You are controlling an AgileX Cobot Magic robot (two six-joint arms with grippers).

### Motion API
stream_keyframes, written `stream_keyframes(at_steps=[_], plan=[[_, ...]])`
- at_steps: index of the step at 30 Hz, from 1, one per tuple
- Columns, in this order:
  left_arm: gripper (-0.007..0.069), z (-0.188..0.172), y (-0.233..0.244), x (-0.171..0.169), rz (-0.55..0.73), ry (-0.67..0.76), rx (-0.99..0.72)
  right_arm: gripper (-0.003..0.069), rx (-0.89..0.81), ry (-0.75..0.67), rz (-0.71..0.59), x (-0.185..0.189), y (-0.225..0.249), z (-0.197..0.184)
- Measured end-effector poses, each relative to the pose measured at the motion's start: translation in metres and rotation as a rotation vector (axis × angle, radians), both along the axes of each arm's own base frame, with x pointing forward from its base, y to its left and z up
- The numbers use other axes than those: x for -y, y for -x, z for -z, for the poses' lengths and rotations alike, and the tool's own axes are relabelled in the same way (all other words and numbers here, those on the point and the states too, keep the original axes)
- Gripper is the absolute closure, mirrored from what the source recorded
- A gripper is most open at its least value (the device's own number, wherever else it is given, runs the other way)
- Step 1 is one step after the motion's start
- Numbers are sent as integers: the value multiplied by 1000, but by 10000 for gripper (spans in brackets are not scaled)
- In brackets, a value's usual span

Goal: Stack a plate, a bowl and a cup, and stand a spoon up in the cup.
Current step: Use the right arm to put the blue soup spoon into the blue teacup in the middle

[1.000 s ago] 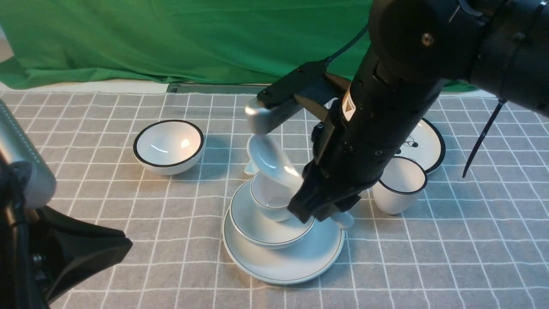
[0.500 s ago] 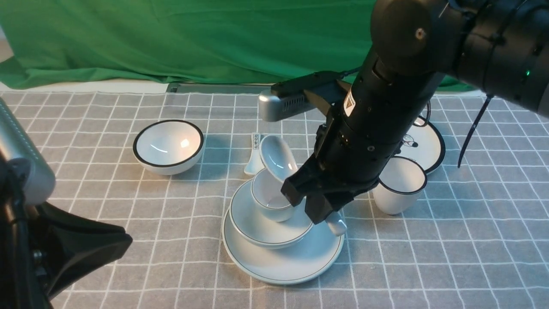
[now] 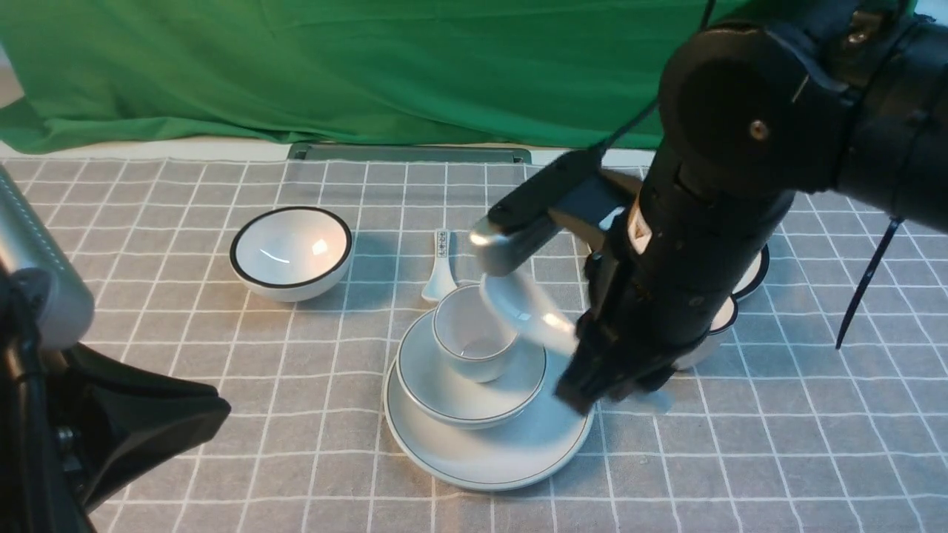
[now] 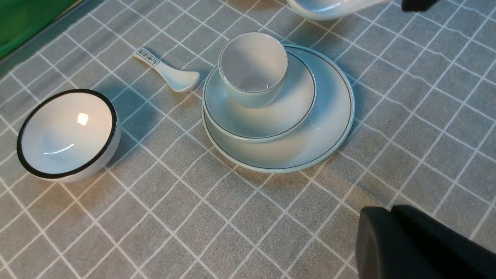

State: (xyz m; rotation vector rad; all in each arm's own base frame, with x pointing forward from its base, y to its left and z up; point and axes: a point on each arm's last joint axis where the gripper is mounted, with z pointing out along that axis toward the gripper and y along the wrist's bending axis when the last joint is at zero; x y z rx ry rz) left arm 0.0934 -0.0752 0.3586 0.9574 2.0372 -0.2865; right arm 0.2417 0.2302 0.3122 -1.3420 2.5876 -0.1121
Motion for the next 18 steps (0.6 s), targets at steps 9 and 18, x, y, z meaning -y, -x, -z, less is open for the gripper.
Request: stream_keyframes(at_steps=[9,18], plan=[[615,-1,0,0,2,2,8,481,274,402,-299,23,-26,-13],[615,-2,-1,1,1,13,23,481,308,433,-427,3,-10,-15]])
